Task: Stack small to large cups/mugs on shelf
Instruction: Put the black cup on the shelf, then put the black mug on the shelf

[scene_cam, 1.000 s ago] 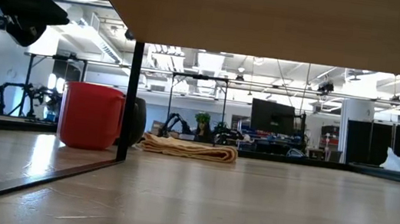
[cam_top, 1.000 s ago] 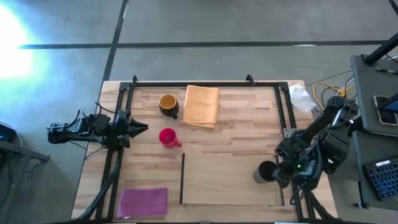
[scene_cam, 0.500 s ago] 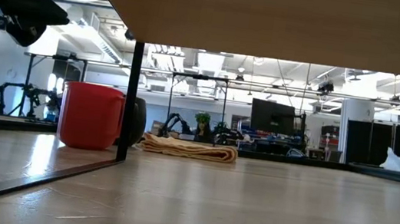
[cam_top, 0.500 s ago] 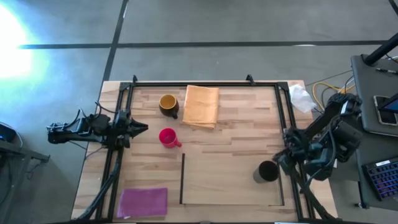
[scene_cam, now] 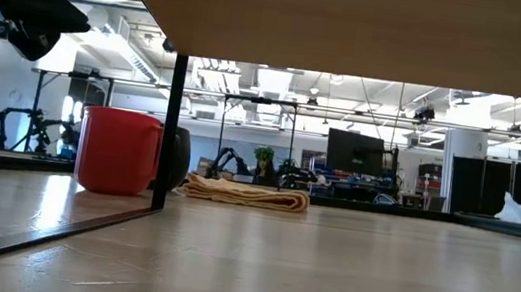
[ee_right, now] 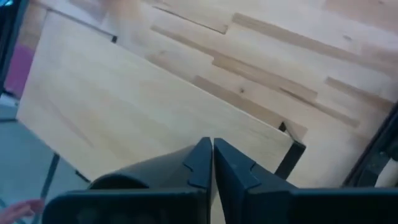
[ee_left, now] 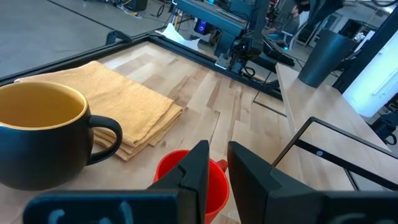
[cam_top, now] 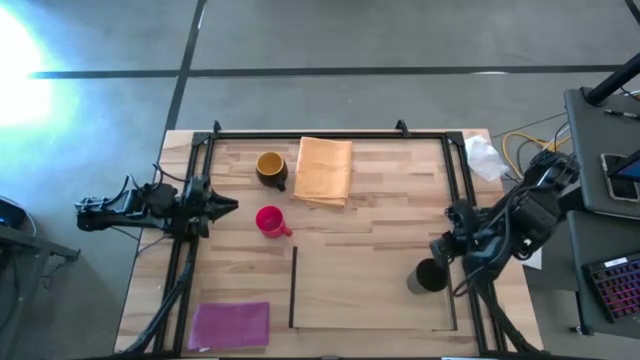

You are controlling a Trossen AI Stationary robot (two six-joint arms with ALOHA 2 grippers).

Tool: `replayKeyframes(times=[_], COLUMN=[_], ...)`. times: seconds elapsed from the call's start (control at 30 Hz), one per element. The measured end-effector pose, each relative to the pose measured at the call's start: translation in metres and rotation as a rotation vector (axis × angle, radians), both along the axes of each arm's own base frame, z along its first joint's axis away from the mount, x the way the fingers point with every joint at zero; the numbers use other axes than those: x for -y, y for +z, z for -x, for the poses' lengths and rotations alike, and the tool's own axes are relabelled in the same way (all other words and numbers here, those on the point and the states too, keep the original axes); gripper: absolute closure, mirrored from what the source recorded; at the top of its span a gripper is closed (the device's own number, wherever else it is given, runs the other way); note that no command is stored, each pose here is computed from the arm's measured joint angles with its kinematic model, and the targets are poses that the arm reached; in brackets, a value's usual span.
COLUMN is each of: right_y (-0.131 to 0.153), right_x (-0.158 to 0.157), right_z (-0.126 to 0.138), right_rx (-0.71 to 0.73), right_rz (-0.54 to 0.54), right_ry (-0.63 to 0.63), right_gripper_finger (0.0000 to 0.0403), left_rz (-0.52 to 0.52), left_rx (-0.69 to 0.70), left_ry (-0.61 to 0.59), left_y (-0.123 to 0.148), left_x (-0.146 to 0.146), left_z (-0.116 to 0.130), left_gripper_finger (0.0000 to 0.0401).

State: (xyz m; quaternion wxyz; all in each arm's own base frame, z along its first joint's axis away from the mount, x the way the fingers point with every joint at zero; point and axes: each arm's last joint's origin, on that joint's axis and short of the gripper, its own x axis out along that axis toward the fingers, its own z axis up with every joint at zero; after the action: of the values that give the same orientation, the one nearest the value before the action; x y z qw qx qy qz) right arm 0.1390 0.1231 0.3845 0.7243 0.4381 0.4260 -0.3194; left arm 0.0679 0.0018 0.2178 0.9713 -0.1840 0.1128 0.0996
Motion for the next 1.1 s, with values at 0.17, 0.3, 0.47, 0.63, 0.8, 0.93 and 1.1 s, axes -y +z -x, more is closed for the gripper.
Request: replayKeyframes(times=[0.17, 0.3, 0.47, 0.63, 0.8, 0.93, 1.1], right_y=[-0.01, -0.014, -0.015, -0.016, -0.016, -0.016, -0.011], right_x=[-0.006, -0.013, -0.014, -0.015, -0.015, -0.013, 0.004], right_z=[-0.005, -0.011, -0.012, -0.011, -0.011, -0.01, -0.004], right_rx=[0.007, 0.036, 0.016, -0.012, -0.008, -0.009, 0.106], right_rz=[-0.045, -0.087, -0.108, -0.127, -0.128, -0.101, 0.149], right_ry=[-0.018, 0.021, 0.032, 0.043, 0.046, 0.042, -0.114], right_gripper_finger=[0.0394, 0.0394, 0.0394, 0.0394, 0.0394, 0.0394, 0.0394], left_rz=[0.0, 0.0, 0.0, 0.0, 0.0, 0.0, 0.0], left_rx=[0.0, 0.0, 0.0, 0.0, 0.0, 0.0, 0.0], left_ry=[0.0, 0.0, 0.0, 0.0, 0.0, 0.0, 0.0], left_y=[0.0, 0.0, 0.0, 0.0, 0.0, 0.0, 0.0], left_x=[0.0, 0.0, 0.0, 0.0, 0.0, 0.0, 0.0], left_z=[0.0, 0.0, 0.0, 0.0, 0.0, 0.0, 0.0], left_gripper_finger=[0.0356, 0.0356, 0.0356, 0.0356, 0.0356, 0.0356, 0.0356])
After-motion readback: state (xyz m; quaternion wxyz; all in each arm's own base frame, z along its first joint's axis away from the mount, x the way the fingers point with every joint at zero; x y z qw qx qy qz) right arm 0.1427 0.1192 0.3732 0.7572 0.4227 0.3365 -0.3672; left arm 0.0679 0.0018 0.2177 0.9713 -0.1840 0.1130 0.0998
